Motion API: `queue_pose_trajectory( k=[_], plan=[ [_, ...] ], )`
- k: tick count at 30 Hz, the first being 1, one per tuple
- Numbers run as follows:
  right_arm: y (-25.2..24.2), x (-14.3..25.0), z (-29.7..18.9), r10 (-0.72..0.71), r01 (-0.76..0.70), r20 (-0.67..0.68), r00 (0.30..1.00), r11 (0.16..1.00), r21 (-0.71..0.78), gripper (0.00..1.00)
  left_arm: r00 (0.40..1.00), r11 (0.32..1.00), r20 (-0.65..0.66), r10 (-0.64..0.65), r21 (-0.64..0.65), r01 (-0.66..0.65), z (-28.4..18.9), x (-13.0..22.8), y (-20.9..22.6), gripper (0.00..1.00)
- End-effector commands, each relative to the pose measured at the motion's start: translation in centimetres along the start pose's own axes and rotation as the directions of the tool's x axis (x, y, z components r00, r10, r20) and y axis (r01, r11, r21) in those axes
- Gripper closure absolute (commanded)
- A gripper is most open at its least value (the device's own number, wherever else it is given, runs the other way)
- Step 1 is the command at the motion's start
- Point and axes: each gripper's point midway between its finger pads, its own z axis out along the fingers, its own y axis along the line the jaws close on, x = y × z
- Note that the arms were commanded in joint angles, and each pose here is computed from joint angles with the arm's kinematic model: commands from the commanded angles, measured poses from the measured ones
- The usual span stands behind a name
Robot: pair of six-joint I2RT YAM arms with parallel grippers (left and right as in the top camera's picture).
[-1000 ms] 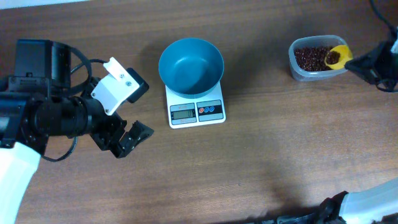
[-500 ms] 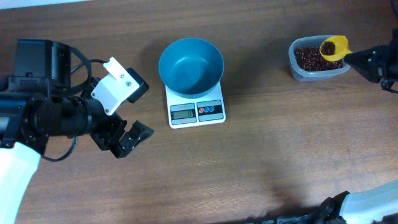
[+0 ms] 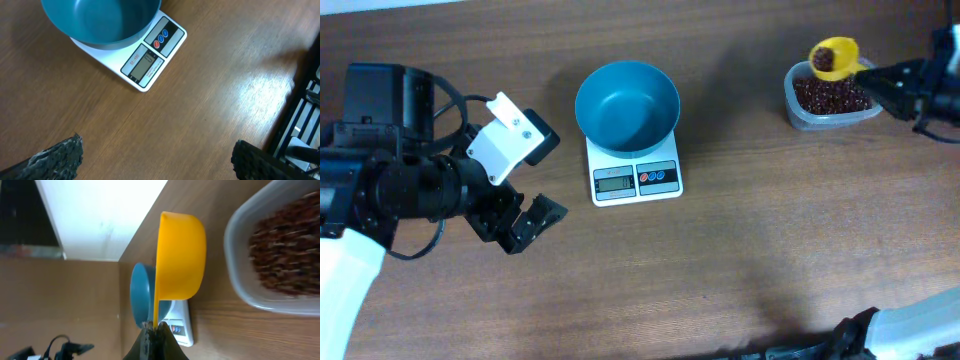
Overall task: Scoop item into bowl and weigh 50g on scale
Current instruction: 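Carry the filled yellow scoop left over the teal bowl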
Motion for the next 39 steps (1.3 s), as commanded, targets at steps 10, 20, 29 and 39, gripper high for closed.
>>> queue_pose_trajectory(
  k=[10, 20, 29, 39],
  plan=[
    [7.2, 7.0, 10.4, -0.209, 0.166, -0.295, 0.932, 0.973, -0.164, 0.96, 1.0, 1.0, 0.017, -0.006, 0.011, 0.006, -0.1, -0.5, -0.2, 0.01],
    [12.4, 11.3, 16.4, -0.423, 0.321, -0.35, 0.836, 0.893, -0.314, 0.96, 1.0, 1.0, 0.017, -0.006, 0.011, 0.006, -0.1, -0.5, -0.2, 0.01],
    [10.7, 10.1, 17.2, -0.632, 0.574, -0.265, 0.729, 0.774, -0.268, 0.96, 1.0, 1.0, 0.017, -0.006, 0.011, 0.006, -0.1, -0.5, -0.2, 0.01],
    [9.5, 9.6, 17.9, -0.74, 0.711, -0.245, 0.626, 0.671, -0.212, 0.96, 1.0, 1.0, 0.017, -0.006, 0.011, 0.006, -0.1, -0.5, -0.2, 0.01]
  ],
)
